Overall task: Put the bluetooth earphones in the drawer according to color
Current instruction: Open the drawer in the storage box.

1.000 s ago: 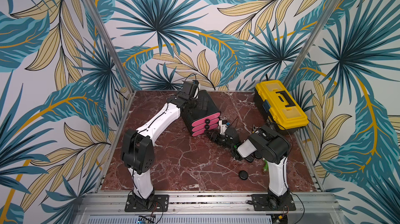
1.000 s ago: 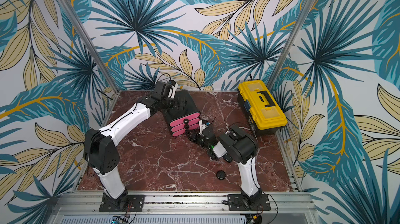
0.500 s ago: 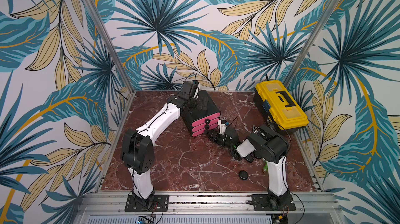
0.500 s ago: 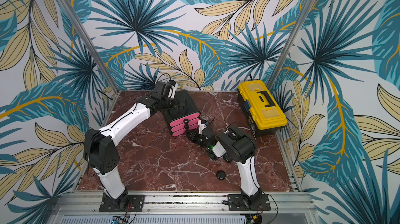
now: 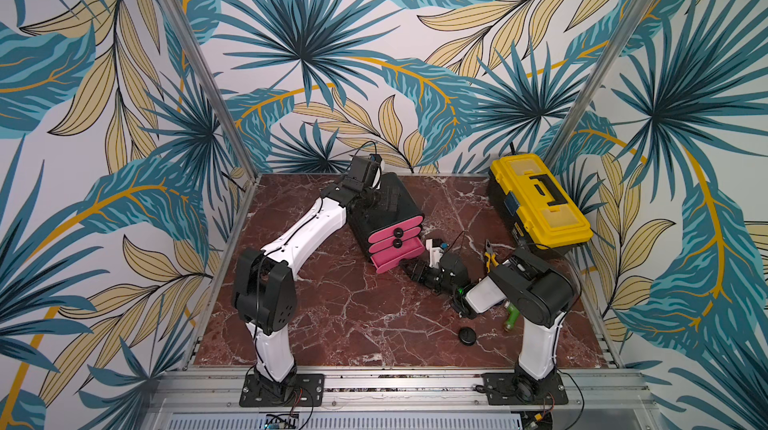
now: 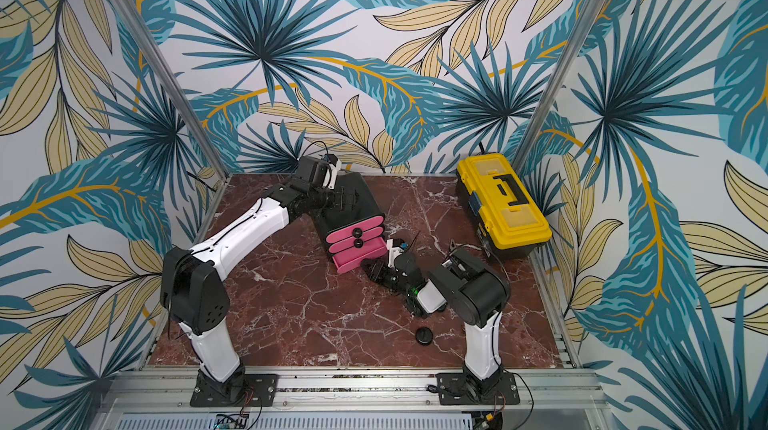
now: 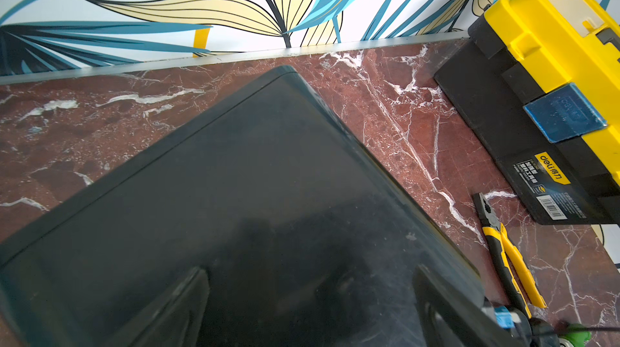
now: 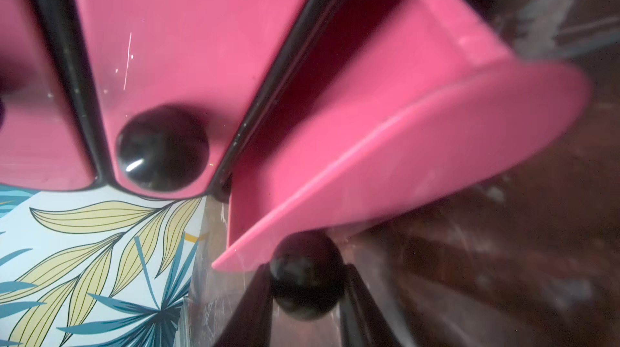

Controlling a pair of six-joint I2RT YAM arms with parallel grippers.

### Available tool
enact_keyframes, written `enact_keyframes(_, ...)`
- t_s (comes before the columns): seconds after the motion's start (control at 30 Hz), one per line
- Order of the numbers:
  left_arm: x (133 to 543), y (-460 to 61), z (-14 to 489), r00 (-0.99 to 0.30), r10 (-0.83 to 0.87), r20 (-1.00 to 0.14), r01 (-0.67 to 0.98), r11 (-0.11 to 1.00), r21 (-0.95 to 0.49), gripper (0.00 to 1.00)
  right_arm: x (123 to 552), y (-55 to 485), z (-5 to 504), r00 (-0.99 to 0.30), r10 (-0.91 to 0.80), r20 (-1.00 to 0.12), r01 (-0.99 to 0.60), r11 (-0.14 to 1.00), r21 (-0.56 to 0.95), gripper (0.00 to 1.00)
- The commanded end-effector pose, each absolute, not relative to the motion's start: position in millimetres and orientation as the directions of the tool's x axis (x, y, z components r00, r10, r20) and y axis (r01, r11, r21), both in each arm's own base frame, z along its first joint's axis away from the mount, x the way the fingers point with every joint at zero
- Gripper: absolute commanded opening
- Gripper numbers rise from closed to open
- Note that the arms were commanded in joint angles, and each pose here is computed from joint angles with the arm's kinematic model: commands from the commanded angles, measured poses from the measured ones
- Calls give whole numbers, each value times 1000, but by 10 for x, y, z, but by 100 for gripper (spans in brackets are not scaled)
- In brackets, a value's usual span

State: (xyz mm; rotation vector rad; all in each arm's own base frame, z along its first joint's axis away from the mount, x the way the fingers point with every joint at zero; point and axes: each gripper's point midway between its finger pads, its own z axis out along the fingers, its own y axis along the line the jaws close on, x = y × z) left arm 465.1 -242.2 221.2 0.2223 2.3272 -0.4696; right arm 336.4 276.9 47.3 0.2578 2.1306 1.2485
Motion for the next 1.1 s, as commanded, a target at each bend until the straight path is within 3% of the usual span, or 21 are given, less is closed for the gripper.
enact_keyframes(0.0,4270,-2180,1355,-889,63,-453,189,953,-237,100,3240,2644,420,-758,466,-457,-131,577,806,18)
enact_keyframes(0.33,4270,-2139,1325,-893,57,-447,175,958,-227,100,2726,2356,303,-775,444,-450,-63,654,753,17)
enact_keyframes(0.6,4254,-2134,1379,-891,45,-452,168,957,-236,100,2584,2193,421,-771,411,-486,-53,719,693,19)
enact_keyframes(0.77,4211,-2147,1531,-882,23,-471,167,950,-265,100,2595,2252,555,-783,376,-495,-84,725,683,44)
enact_keyframes(1.07,3918,-2092,1870,-853,-13,-522,176,934,-310,100,2463,2078,872,-791,327,-516,-78,784,616,68)
